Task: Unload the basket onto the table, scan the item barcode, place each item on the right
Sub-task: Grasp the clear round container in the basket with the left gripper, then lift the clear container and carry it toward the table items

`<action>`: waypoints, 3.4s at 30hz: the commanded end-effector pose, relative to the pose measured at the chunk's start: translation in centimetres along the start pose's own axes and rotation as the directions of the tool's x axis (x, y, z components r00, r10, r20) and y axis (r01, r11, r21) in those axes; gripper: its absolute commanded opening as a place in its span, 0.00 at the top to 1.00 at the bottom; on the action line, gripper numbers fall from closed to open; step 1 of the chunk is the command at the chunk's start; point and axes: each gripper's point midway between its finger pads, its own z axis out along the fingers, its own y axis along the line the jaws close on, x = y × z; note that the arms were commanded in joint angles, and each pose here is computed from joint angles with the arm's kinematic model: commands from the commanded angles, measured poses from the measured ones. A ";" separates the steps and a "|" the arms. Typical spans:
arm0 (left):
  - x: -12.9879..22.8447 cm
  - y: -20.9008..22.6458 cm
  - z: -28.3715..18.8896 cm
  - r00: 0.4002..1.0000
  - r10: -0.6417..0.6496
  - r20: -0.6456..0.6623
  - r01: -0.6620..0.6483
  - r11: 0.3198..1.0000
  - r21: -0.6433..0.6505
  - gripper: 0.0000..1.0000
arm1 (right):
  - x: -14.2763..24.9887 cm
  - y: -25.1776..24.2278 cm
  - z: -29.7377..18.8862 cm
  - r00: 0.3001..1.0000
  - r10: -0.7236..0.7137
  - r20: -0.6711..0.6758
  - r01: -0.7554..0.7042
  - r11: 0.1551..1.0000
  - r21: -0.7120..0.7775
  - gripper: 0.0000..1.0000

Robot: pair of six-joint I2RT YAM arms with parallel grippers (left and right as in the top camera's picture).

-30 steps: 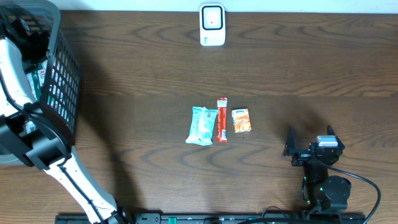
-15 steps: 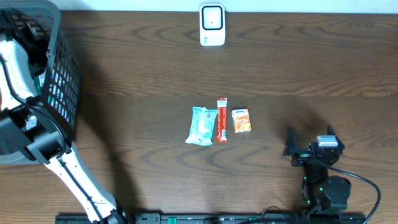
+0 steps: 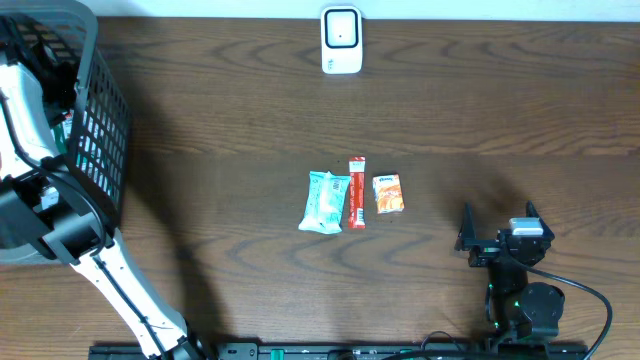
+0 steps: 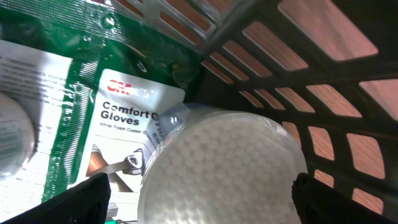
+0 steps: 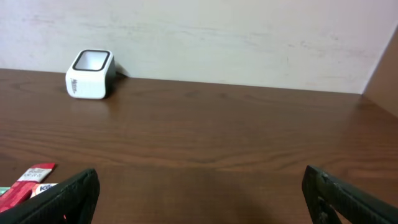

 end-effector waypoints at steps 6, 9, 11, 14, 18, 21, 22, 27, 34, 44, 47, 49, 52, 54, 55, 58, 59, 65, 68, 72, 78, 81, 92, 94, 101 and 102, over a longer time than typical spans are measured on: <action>1.0 -1.4 0.5 0.999 -0.014 -0.049 0.020 0.991 0.129 0.06 | 0.1 -0.1 0.0 1.000 -0.004 -0.003 0.004 1.000 0.005 0.01; 1.0 -1.3 0.5 0.999 -0.016 -0.050 0.023 0.992 0.128 0.05 | 0.1 -0.1 0.0 1.000 -0.004 -0.003 0.004 1.000 0.004 0.01; 1.0 -1.1 0.4 0.999 -0.019 -0.050 0.026 0.992 0.127 0.05 | 0.1 -0.1 0.0 1.000 -0.004 -0.003 0.004 1.000 0.005 0.01; 0.9 -0.9 0.4 0.999 -0.022 -0.047 0.028 0.992 0.125 0.05 | 0.1 -0.1 0.0 1.000 -0.004 -0.003 0.004 1.000 0.005 0.01; 1.0 -1.1 0.6 0.999 -0.019 -0.051 0.025 0.992 0.126 0.04 | 0.1 -0.1 0.0 1.000 -0.004 -0.003 0.004 1.000 0.004 0.01; 1.3 -1.5 1.1 0.998 -0.011 -0.062 0.019 0.992 0.125 0.04 | 0.1 -0.1 0.0 1.000 -0.004 -0.003 0.004 1.000 0.004 0.01; 1.4 -1.5 1.4 0.998 -0.010 -0.068 0.018 0.993 0.119 0.04 | 0.1 -0.1 0.0 1.000 -0.004 -0.003 0.004 1.000 0.005 0.01; 2.2 -0.9 3.1 0.995 0.000 -0.099 0.006 0.998 0.065 0.04 | 0.1 -0.1 0.0 1.000 -0.004 -0.003 0.004 1.000 0.004 0.01; 2.3 0.5 3.1 0.995 -0.005 -0.098 0.003 1.000 -0.012 0.10 | 0.1 -0.1 0.0 1.000 -0.004 -0.003 0.004 1.000 0.004 0.01; 2.8 0.6 3.1 0.993 -0.008 -0.119 0.006 1.000 -0.018 0.32 | 0.1 -0.1 0.0 1.000 -0.004 -0.003 0.004 1.000 0.004 0.01; 2.8 0.6 3.0 0.993 -0.007 -0.117 0.005 1.000 -0.017 0.32 | 0.1 -0.1 0.0 1.000 -0.004 -0.003 0.004 1.000 0.004 0.01; 2.4 0.5 2.5 0.995 -0.006 -0.103 0.005 1.000 -0.016 0.33 | 0.1 -0.1 0.0 1.000 -0.004 -0.003 0.004 1.000 0.004 0.01; 1.3 0.2 0.8 0.998 -0.001 -0.059 0.000 1.000 -0.009 0.34 | 0.1 -0.1 0.0 1.000 -0.004 -0.003 0.004 1.000 0.004 0.01; 0.6 -0.1 -0.7 1.000 0.005 -0.021 -0.005 1.000 -0.004 0.36 | 0.1 -0.1 0.0 1.000 -0.004 -0.003 0.004 1.000 0.004 0.01; 0.2 -0.3 -1.6 1.000 0.008 0.001 -0.008 1.000 0.000 0.37 | 0.1 -0.1 0.0 1.000 -0.004 -0.003 0.004 1.000 0.005 0.01; -0.7 -0.8 -4.3 0.998 0.016 0.057 -0.017 1.000 0.008 0.37 | 0.1 -0.1 0.0 1.000 -0.004 -0.003 0.004 1.000 0.004 0.01; -0.8 -1.0 -4.8 0.998 0.018 0.067 -0.019 1.000 0.010 0.37 | 0.1 -0.1 0.0 1.000 -0.004 -0.003 0.004 1.000 0.004 0.01; -2.0 -1.5 -10.4 0.983 0.033 0.183 -0.032 0.999 -0.010 0.37 | 0.1 -0.1 0.0 1.000 -0.004 -0.003 0.004 1.000 0.005 0.01; -2.6 -1.2 -14.1 0.963 0.043 0.264 -0.030 0.998 -0.051 0.37 | 0.1 -0.1 0.0 1.000 -0.004 -0.003 0.004 1.000 0.005 0.01; -3.1 -0.7 -19.3 0.927 0.054 0.372 -0.011 0.993 -0.115 0.37 | 0.1 -0.1 0.0 1.000 -0.004 -0.003 0.004 1.000 0.004 0.01; -2.2 -1.8 -26.8 0.862 0.067 0.502 -0.020 0.995 -0.097 0.37 | 0.1 -0.1 0.0 1.000 -0.004 -0.003 0.004 1.000 0.005 0.01; -1.0 -2.8 -30.4 0.830 0.062 0.554 -0.024 0.997 -0.075 0.37 | 0.1 -0.1 0.0 1.000 -0.004 -0.003 0.004 1.000 0.004 0.01; 9.4 -9.2 -37.2 0.839 0.117 0.531 -0.161 0.986 0.036 0.37 | 0.1 -0.1 0.0 1.000 -0.004 -0.003 0.004 1.000 0.004 0.01; 11.7 -10.3 -37.0 0.862 0.150 0.483 -0.199 0.979 0.051 0.37 | 0.1 -0.1 0.0 1.000 -0.004 -0.003 0.004 1.000 0.004 0.01; 20.3 -13.0 -33.3 0.932 0.316 0.179 -0.331 0.942 0.062 0.38 | 0.1 -0.1 0.0 1.000 -0.004 -0.003 0.004 1.000 0.004 0.01; 21.5 -13.2 -32.8 0.928 0.346 0.136 -0.356 0.933 0.056 0.38 | 0.1 -0.1 0.0 1.000 -0.004 -0.003 0.004 1.000 0.005 0.01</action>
